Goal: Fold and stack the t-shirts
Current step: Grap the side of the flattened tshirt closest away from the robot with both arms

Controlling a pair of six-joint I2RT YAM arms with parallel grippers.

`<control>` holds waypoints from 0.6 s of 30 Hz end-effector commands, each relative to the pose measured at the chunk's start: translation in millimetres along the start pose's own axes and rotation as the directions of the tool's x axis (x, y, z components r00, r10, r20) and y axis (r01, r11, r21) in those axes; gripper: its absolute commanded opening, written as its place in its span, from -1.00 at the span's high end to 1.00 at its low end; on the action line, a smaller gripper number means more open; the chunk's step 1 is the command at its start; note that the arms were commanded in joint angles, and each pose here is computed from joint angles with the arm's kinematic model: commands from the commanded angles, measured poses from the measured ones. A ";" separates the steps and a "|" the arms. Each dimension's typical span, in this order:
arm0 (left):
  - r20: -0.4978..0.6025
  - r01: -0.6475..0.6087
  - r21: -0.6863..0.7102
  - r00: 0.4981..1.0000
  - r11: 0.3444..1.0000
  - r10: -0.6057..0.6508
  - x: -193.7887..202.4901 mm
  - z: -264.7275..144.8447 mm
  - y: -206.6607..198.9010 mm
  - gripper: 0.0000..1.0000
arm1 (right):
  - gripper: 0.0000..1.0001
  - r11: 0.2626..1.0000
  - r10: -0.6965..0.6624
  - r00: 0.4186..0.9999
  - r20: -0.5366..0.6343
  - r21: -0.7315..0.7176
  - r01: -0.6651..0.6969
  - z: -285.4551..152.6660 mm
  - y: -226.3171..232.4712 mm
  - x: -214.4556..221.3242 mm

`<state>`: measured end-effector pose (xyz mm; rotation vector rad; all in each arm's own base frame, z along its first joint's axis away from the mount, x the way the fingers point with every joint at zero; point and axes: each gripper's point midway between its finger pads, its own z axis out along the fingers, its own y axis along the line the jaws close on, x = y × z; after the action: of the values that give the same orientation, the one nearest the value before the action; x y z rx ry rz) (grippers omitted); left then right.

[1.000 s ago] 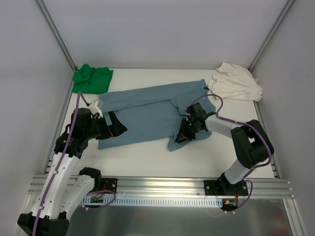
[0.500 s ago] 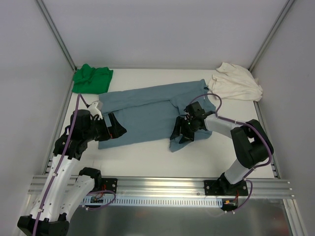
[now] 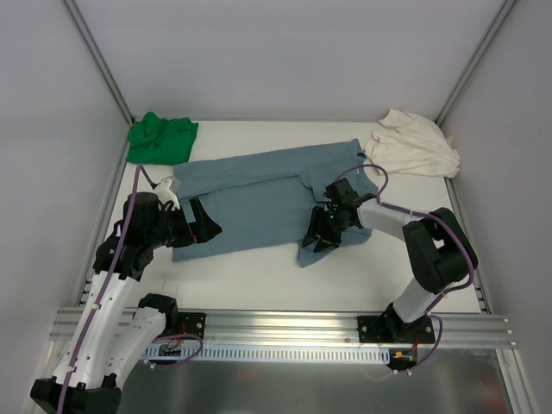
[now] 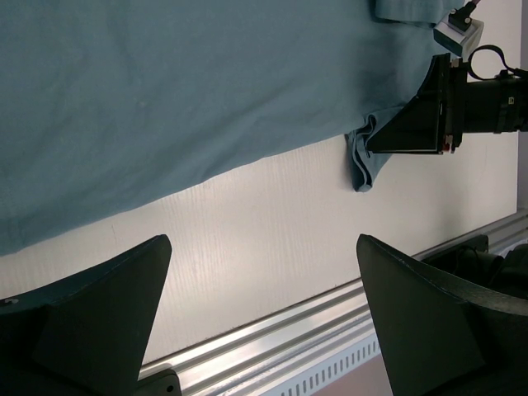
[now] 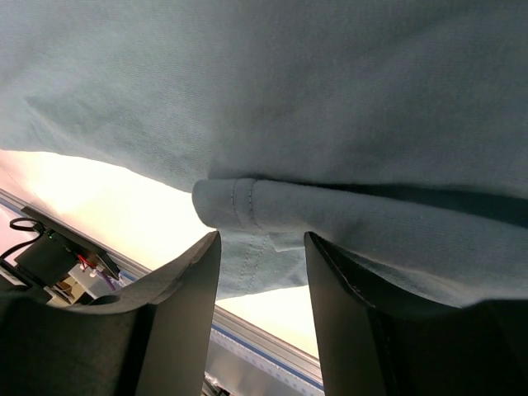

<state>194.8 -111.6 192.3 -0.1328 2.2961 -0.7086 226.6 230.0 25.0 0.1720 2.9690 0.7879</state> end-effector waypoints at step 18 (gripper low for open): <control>0.064 -0.051 0.002 0.997 0.999 0.051 -18.7 -10.9 -8.2 -0.97 | 0.03 0.960 0.008 1.000 -0.016 0.281 -0.003 1.4 -35.6 -3.7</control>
<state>195.7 -111.4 196.8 -0.1257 2.2843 -0.7068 229.1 227.0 23.0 0.1849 3.0431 0.6395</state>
